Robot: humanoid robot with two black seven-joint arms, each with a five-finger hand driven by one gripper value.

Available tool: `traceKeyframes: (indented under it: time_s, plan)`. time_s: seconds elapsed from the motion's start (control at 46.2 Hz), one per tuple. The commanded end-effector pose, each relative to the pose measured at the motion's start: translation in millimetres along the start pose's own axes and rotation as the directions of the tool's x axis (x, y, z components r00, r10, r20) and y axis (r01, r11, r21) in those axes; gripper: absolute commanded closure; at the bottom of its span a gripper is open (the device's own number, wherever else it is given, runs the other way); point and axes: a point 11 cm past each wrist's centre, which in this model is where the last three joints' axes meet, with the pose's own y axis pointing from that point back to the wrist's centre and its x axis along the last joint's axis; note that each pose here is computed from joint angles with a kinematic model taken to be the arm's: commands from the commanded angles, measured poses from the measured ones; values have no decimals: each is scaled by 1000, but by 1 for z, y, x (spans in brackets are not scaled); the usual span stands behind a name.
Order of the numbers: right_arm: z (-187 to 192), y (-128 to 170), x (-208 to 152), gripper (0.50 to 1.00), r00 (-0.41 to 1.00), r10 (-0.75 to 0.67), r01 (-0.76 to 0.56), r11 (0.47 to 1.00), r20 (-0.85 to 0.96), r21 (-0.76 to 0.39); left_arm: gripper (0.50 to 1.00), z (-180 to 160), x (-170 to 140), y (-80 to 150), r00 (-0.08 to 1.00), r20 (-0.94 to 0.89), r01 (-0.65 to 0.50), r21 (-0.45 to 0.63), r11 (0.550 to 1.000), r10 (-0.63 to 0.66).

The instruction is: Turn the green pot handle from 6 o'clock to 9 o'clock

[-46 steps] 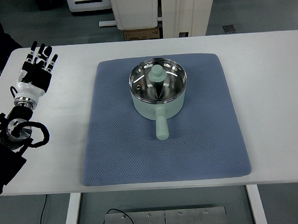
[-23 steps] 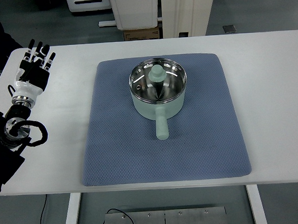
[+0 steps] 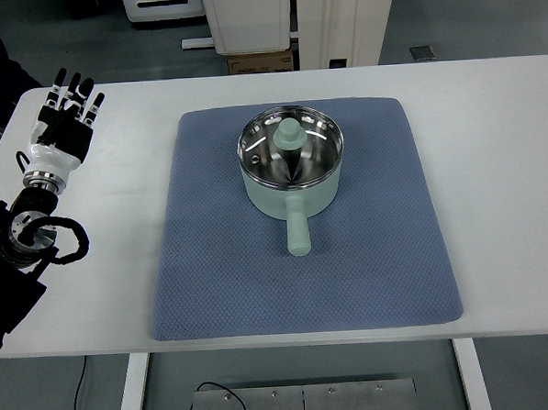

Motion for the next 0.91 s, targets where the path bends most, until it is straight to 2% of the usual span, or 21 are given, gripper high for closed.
traceKeyframes:
  time_s: [0.0, 0.108, 0.238, 0.368, 0.52, 0.628, 0.715, 0.78, 0.888]
  plan:
    - [1, 0, 0, 500, 1000, -1, 1, 1000, 1, -2, 500, 18, -12, -10, 999, 47, 21, 5, 1000, -22]
    - [0, 0, 0, 500, 1000, 1, -1, 1000, 1, 0, 500, 50, -37, -26, 986, 141, 80, 50, 996, -86]
    - [0, 0, 0, 500, 1000, -1, 1, 1000, -1, 0, 500, 73, -96, -43, 948, 221, 208, 110, 972, -227]
    - [0, 0, 0, 500, 1000, -1, 1, 1000, 1, 0, 500, 74, -160, -51, 861, 330, 325, 230, 917, -388]
    - [0, 0, -1, 500, 1000, -2, 2, 1000, 1, 0, 500, 53, -236, -43, 659, 460, 461, 377, 803, -595]
    - [0, 0, 0, 500, 1000, 1, -1, 1000, 0, 0, 500, 35, -279, -29, 469, 511, 538, 482, 692, -721]
    - [0, 0, 0, 500, 1000, -1, 1, 1000, 1, 0, 500, 6, -312, -16, 337, 480, 584, 568, 580, -810]
    - [1, 0, 0, 500, 1000, 1, -1, 1000, 1, -2, 500, -10, -325, -7, 275, 449, 572, 634, 520, -850]
    - [0, 0, 0, 500, 1000, -1, 1, 1000, 1, 0, 500, -31, -328, 3, 220, 401, 506, 732, 456, -889]
